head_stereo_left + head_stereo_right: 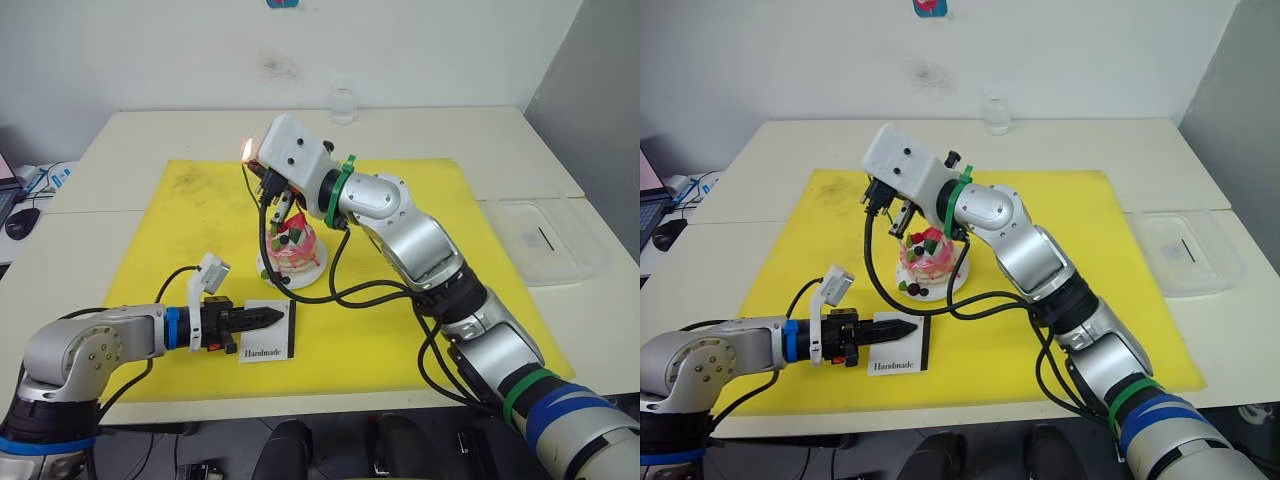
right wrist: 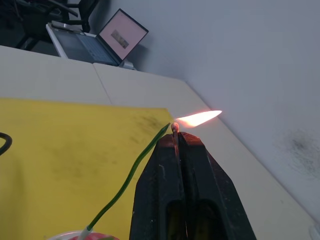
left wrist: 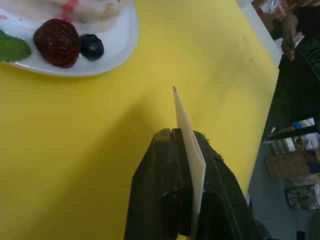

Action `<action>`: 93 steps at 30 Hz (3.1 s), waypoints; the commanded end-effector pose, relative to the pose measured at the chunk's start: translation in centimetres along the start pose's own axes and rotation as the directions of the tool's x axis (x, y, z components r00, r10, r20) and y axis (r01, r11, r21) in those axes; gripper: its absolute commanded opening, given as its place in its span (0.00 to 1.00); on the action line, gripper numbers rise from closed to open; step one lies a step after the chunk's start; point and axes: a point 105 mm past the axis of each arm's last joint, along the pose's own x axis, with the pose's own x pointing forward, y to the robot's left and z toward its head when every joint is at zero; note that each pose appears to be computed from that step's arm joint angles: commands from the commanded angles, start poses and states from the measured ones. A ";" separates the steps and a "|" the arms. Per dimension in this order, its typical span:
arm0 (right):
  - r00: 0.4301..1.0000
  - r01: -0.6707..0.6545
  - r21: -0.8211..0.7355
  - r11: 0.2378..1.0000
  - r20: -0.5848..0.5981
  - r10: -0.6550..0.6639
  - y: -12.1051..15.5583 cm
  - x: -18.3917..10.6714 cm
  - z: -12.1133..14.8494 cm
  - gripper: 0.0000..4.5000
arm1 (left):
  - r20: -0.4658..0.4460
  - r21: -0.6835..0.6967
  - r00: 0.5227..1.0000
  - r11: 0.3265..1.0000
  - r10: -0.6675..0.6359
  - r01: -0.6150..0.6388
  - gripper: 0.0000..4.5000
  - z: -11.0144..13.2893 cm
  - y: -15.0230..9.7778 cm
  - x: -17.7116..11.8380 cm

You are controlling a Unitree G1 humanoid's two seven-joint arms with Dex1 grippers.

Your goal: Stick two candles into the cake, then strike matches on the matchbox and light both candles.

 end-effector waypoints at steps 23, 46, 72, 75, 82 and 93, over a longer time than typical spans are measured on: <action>0.997 -0.022 -0.077 0.997 0.071 0.027 -0.2 -0.2 1.9 0.01 | 0.028 0.044 0.999 0.999 -0.017 0.016 0.00 1.0 -0.5 0.5; 0.997 -0.032 -0.086 0.996 0.067 0.038 -0.3 -0.4 2.0 0.01 | 0.031 0.043 0.999 0.999 -0.021 0.020 0.00 1.1 -0.6 0.6; 0.997 -0.034 -0.094 0.995 0.066 0.040 -0.5 -0.6 2.0 0.01 | 0.027 0.039 0.999 0.999 -0.031 0.030 0.00 1.0 -0.6 0.7; 0.997 -0.035 -0.095 0.995 0.068 0.041 -0.5 -0.6 2.1 0.01 | 0.026 0.039 0.999 0.999 -0.032 0.031 0.00 1.0 -0.6 0.7; 0.996 -0.039 -0.077 0.996 0.073 0.045 -0.6 -0.5 2.4 0.01 | 0.027 0.036 0.999 0.999 -0.035 0.034 0.00 0.9 -0.6 0.8; 0.996 -0.050 -0.059 0.997 0.076 0.054 -0.5 -0.5 2.6 0.01 | 0.026 0.035 0.999 0.999 -0.033 0.032 0.00 0.9 -0.6 0.8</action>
